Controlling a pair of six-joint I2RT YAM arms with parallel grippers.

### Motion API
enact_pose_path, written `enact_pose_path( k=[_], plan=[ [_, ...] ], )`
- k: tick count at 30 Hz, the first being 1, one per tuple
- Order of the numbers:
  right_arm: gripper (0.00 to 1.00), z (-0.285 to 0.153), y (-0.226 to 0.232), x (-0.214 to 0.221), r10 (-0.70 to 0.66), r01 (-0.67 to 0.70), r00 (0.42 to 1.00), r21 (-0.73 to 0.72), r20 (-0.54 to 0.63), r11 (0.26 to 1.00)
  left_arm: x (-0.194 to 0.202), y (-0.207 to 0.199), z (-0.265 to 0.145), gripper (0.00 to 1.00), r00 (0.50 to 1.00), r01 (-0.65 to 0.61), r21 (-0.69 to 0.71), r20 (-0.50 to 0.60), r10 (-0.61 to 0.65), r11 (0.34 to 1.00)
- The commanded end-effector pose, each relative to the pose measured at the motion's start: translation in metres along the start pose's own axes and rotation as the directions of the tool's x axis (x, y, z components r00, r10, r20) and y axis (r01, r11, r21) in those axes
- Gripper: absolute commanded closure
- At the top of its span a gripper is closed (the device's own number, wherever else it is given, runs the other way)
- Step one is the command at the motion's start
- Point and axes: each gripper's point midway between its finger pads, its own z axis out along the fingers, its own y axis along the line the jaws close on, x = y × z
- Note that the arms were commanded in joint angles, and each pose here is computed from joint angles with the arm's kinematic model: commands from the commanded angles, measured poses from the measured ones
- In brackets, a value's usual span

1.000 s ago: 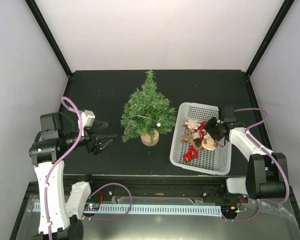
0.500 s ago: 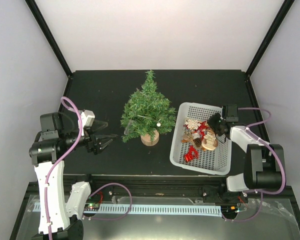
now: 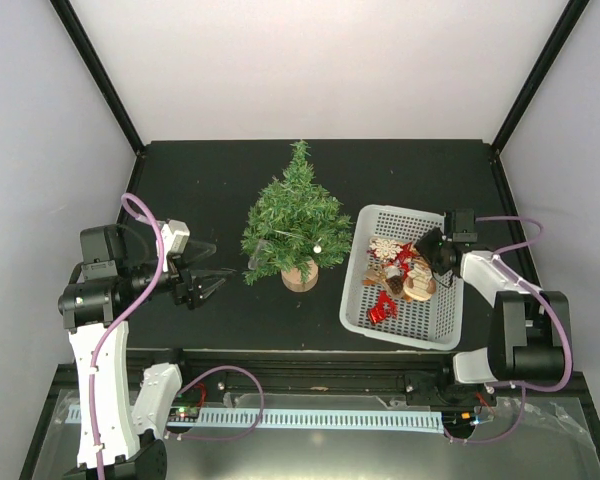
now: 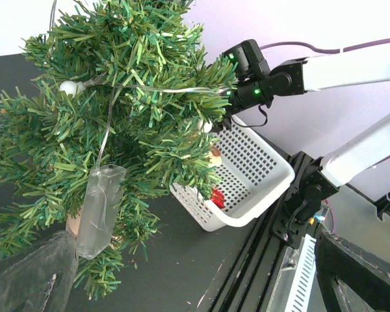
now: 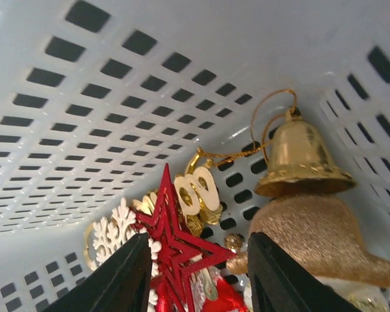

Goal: Decorate the small christmas tree

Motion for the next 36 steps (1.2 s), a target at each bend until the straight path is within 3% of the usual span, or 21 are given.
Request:
enact_pose_path(
  k=[1,24,36],
  plan=[
    [0.58,-0.010,-0.018,0.004,0.017,-0.015,1.000,0.116,-0.019,0.993,-0.004,-0.008,-0.001,0.01,0.999,-0.026,0.028,0.025,0.026,0.999],
    [0.57,0.001,0.020,0.031,-0.052,0.058,0.995,0.064,-0.090,0.996,-0.007,-0.012,-0.003,0.01,0.999,-0.036,0.037,0.029,0.035,0.999],
    [0.57,-0.004,0.019,0.039,-0.091,0.099,0.993,0.122,-0.070,0.988,-0.006,-0.015,-0.003,0.01,0.999,-0.045,0.038,0.032,0.043,0.998]
  ],
)
